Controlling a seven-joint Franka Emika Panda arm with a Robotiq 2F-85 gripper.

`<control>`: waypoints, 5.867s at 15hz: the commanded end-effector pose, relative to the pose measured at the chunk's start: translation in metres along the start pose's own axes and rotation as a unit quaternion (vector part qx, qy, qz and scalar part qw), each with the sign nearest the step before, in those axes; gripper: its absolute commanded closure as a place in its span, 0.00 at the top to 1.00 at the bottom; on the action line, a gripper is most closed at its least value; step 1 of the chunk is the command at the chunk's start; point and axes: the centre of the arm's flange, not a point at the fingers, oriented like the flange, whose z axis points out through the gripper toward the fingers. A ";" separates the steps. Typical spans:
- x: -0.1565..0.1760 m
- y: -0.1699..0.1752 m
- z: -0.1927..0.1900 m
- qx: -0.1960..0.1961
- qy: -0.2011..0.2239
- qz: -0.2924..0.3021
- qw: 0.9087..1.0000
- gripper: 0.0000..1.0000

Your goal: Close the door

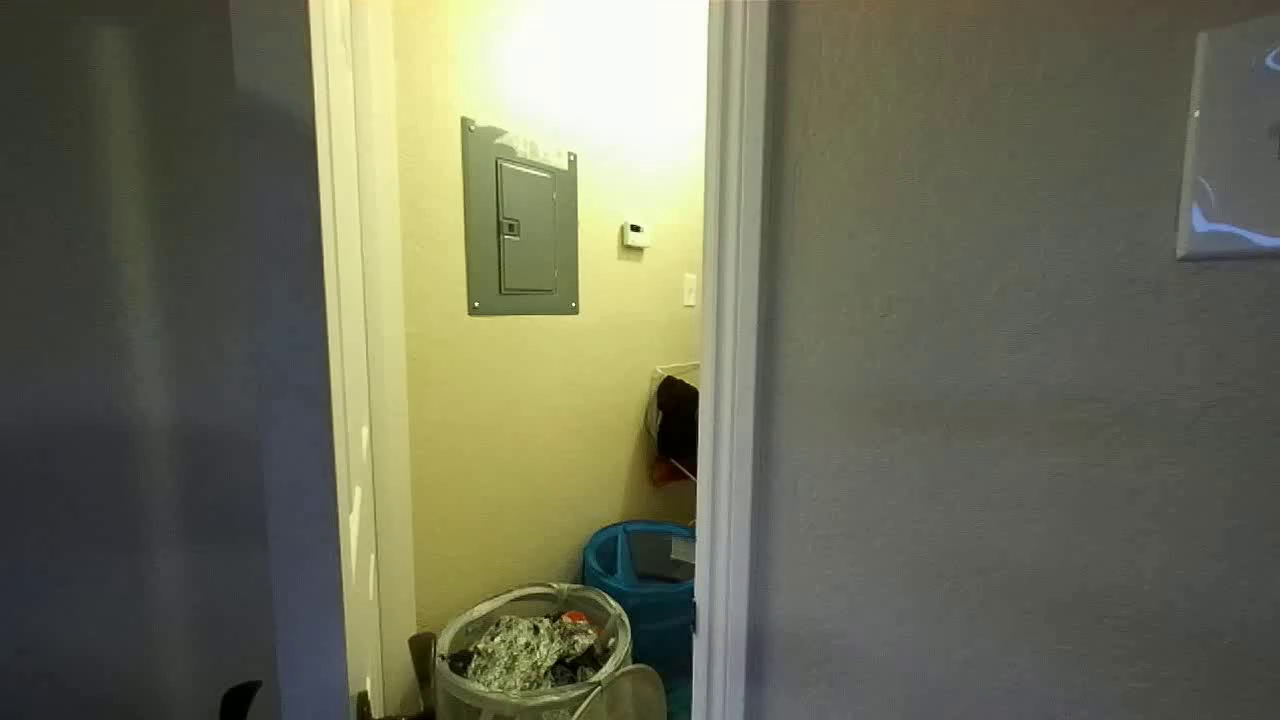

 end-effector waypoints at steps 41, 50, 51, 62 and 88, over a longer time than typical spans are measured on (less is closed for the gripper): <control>0.102 -0.215 -0.064 0.052 0.263 0.012 0.963 1.00; 0.113 -0.271 -0.066 0.102 0.294 0.127 0.942 0.75; 0.115 -0.276 -0.066 0.102 0.304 0.132 0.938 0.72; 0.137 -0.272 -0.078 0.064 0.421 0.176 0.887 0.05; 0.270 -0.230 -0.098 0.104 0.441 0.103 0.886 0.03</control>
